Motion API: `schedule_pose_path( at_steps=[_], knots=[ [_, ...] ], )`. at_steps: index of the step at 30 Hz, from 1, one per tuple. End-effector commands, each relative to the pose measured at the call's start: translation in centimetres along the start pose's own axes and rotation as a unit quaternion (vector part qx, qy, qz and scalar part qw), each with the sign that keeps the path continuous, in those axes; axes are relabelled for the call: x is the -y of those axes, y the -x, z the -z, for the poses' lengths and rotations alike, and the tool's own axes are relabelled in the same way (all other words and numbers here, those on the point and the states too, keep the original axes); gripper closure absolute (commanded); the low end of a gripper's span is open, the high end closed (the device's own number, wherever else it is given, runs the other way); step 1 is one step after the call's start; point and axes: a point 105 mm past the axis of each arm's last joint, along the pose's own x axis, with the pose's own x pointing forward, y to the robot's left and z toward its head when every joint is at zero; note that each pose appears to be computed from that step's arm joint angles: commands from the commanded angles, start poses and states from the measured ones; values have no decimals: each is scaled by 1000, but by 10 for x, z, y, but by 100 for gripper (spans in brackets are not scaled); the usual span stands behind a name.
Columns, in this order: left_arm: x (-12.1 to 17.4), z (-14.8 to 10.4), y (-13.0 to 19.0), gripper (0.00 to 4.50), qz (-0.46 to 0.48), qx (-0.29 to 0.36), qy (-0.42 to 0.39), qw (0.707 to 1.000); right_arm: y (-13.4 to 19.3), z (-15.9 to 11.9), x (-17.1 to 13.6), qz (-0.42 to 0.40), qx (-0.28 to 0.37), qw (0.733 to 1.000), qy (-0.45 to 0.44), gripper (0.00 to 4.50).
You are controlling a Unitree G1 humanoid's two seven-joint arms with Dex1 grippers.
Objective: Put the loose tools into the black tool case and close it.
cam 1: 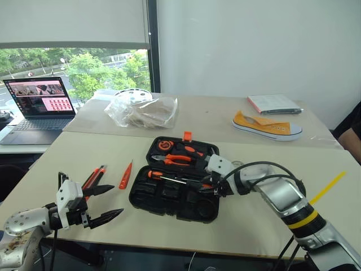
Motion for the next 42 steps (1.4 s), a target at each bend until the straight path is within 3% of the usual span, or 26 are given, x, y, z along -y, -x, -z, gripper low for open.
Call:
schedule_pose_path(
  at_steps=[1, 8, 9, 18, 29, 42],
  knots=[
    [-6, -11, 3, 0, -8, 9, -18, 1000, 12, -18, -6, -42, 44, 998, 34, 117],
    [-6, -10, 1, 0, -12, 12, -17, 1000, 30, -36, 3, -42, 109, 992, 40, 117],
    [-7, -10, 0, 0, -13, 14, -17, 1000, 26, -37, 6, -31, 121, 992, 35, 171],
    [-9, -9, -1, 0, -21, 14, -18, 1000, -9, -23, -4, -37, 121, 992, 26, 445],
    [-9, -8, 3, 0, -32, 3, -20, 999, -32, -7, -14, -58, 88, 994, 5, 445],
    [-5, -1, 15, 0, -65, -5, -10, 998, -37, 2, -3, -52, 64, 996, -37, 445]
  ],
)
